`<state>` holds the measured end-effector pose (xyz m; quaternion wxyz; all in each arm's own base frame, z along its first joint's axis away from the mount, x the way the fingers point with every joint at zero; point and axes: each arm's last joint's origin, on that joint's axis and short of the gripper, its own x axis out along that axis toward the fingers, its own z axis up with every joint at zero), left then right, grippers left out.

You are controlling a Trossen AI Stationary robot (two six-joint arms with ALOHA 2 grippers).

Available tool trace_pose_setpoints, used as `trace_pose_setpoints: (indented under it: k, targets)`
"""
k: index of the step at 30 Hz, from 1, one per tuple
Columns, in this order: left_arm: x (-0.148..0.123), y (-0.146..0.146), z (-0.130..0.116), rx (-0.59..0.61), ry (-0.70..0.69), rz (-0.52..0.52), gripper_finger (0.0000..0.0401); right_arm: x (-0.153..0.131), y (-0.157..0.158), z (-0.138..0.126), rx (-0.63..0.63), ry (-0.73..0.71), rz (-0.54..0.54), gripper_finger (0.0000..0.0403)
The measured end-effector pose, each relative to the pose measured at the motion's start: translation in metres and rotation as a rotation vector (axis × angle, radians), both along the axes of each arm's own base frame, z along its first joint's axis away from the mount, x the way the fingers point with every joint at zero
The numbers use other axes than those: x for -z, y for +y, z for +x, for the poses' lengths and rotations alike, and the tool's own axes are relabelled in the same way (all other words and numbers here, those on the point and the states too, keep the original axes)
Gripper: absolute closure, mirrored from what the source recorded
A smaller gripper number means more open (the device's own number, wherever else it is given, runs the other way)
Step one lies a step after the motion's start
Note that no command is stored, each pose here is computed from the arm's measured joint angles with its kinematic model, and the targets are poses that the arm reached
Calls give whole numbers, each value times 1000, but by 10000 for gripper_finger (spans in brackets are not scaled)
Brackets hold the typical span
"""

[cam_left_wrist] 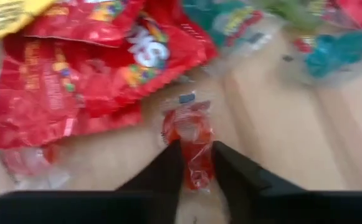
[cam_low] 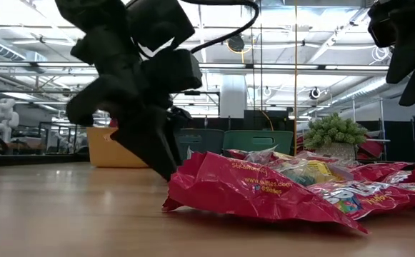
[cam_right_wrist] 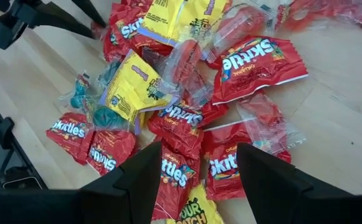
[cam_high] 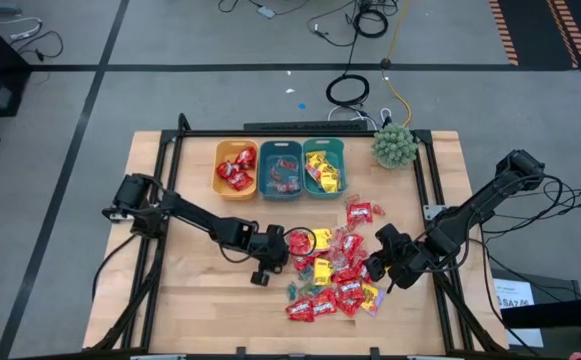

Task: Sort candy
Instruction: Put the transparent red gummy into the blue bin, then put the yellow candy into the green bin

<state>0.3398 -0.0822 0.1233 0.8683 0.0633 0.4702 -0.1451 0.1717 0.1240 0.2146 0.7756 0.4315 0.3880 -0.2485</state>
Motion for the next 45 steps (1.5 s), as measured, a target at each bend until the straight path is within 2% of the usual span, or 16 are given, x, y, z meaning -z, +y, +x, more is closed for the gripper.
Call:
trace_pose_setpoints:
  k: [3,8,13,19,24,27,31,34,37,42,45]
  targets:
    - [-13,-5,-4,25,27,-7,380,0,0,0,-1,-3,2,204]
    - [-48,3,-14,2,23,16,387,0,0,0,-4,-5,2,204]
    - [-103,40,-30,-125,-85,55,396,0,0,0,-2,-7,-1,204]
    - [-158,96,-54,-274,-315,146,396,0,0,1,0,-8,-1,204]
    - [-163,147,-64,-399,-326,89,398,-1,-1,1,45,-43,-14,204]
    - [-155,174,-61,-473,-326,75,399,-2,-1,2,70,-51,-6,204]
    - [-144,201,-54,-628,-350,15,390,-2,-1,2,87,-53,9,204]
    - [-130,214,-52,-715,-304,-54,368,-1,-1,2,123,-56,37,204]
    - [-117,221,-50,-741,-254,-64,339,-2,-1,2,141,-58,50,204]
    - [-114,228,-40,-706,-230,-81,277,-1,-1,2,155,-58,62,204]
    - [-124,232,-34,-687,-257,-64,232,-2,-1,2,169,-61,73,204]
